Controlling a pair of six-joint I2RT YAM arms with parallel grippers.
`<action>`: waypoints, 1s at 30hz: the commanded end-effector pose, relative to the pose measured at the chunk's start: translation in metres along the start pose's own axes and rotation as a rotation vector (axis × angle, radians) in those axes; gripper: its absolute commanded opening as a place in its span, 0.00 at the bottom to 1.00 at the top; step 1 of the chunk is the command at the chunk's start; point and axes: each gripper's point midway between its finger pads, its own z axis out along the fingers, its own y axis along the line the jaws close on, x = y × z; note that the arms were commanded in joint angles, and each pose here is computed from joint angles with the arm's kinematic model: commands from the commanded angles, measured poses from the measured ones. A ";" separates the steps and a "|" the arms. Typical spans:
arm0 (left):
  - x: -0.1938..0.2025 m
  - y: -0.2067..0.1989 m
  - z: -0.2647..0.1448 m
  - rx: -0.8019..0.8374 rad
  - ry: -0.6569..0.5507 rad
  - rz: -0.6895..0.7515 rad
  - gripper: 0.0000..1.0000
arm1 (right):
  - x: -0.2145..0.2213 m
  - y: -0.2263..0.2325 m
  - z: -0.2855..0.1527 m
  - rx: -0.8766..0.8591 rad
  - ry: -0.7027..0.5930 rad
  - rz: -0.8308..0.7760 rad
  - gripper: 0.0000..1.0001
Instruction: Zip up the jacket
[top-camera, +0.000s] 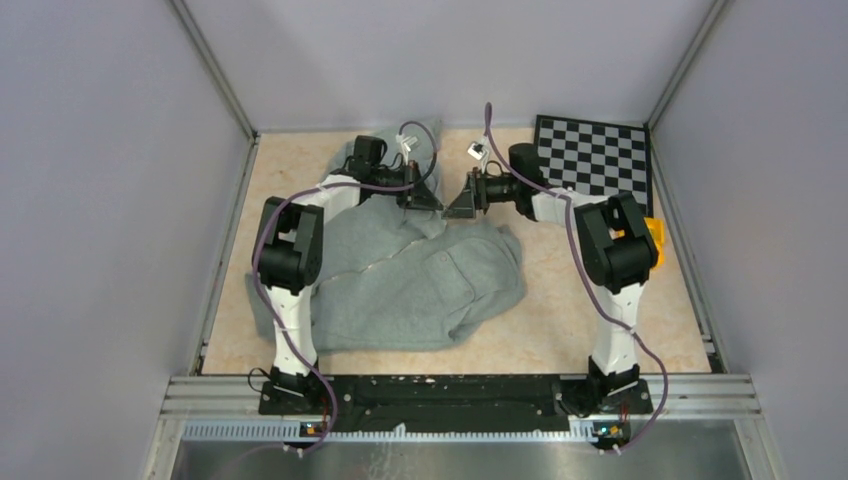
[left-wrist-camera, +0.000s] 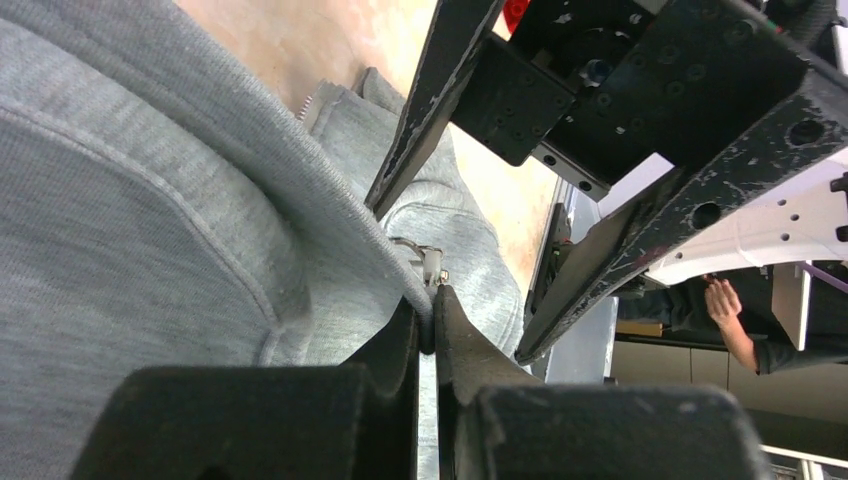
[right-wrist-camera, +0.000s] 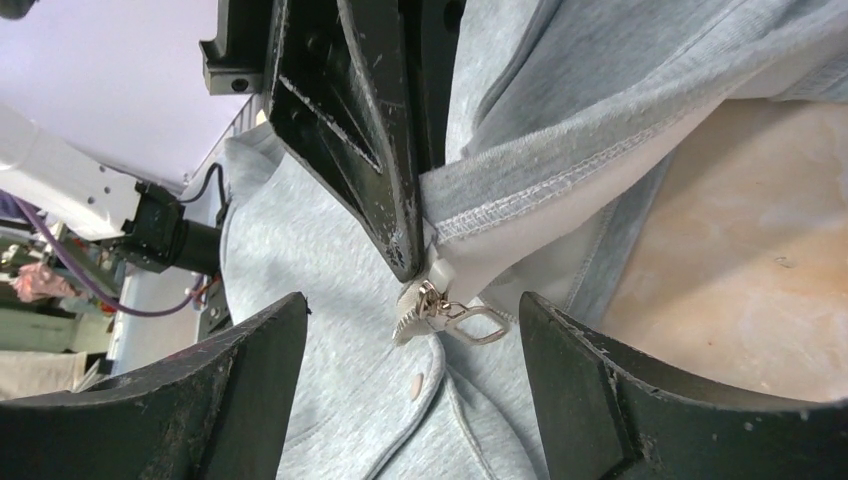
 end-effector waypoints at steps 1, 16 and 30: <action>-0.018 -0.021 -0.010 0.058 -0.021 0.093 0.00 | -0.005 0.009 0.001 -0.088 -0.014 -0.067 0.76; -0.020 -0.010 -0.013 0.049 -0.033 0.053 0.00 | -0.018 0.042 -0.027 -0.293 -0.139 0.073 0.41; -0.021 -0.014 -0.015 0.056 -0.038 0.051 0.00 | -0.013 -0.049 -0.032 0.150 -0.260 0.341 0.45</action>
